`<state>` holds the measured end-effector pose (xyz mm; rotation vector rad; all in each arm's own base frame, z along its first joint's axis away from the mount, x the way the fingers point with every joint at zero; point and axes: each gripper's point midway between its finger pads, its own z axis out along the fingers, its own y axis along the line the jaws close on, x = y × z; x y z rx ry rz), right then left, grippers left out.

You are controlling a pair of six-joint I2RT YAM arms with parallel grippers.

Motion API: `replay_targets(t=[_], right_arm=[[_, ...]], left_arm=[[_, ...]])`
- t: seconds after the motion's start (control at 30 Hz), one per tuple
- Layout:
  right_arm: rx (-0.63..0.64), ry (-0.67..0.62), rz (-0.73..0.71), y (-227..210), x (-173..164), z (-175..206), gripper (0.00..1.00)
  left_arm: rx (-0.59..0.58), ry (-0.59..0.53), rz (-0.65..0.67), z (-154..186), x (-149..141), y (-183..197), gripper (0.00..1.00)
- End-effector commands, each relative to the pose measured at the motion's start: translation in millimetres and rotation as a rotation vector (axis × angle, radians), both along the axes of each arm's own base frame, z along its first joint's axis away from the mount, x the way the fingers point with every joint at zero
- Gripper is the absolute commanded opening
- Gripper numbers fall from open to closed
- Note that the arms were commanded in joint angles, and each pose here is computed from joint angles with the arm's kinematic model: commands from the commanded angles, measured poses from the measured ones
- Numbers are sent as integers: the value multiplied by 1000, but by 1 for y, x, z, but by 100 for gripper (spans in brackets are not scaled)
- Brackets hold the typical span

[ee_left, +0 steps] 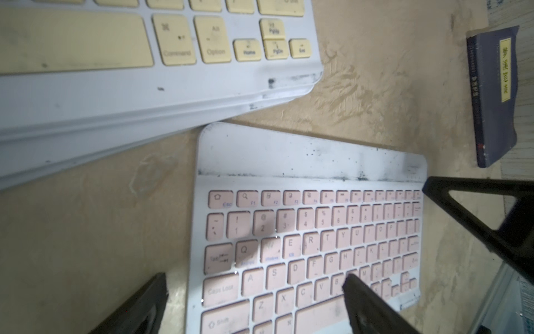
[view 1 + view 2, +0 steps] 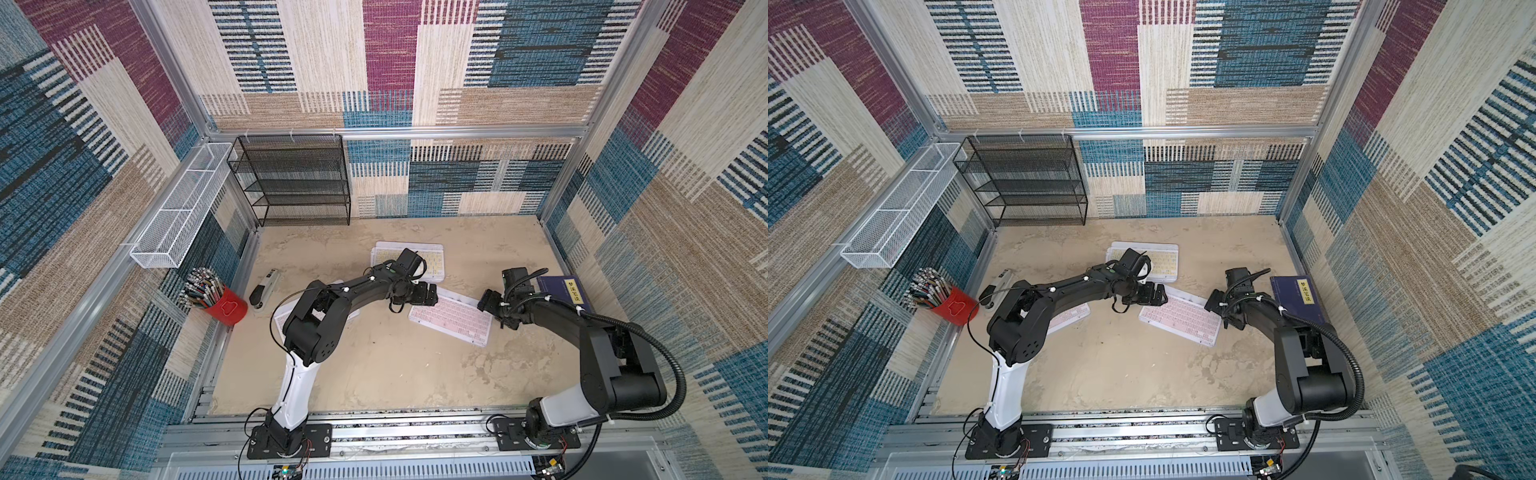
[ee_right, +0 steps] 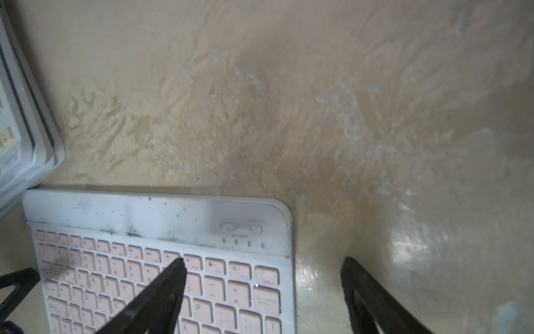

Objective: Stack the numeric keypads
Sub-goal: Adjust the numeric keypad at the center of the board.

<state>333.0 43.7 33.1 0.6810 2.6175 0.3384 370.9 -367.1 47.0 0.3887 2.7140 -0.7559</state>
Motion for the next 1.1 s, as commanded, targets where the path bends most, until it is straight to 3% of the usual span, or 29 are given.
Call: replay_targets(t=[0.0, 0.33, 0.67, 0.77, 1.07], right_arm=[[49, 44, 56, 11, -9, -8, 85], [69, -22, 140, 23, 13, 5, 84], [176, -44, 199, 48, 25, 6, 81], [172, -36, 204, 49, 26, 4, 81], [-29, 15, 164, 15, 15, 3, 82]], left_arm=[[2, 54, -17, -5, -14, 4, 98], [-42, 80, -38, 8, -39, 9, 97], [-100, 128, -48, 8, -67, 8, 96], [-67, 119, -32, 4, -71, 13, 96], [127, 70, 81, -12, -45, 45, 96]])
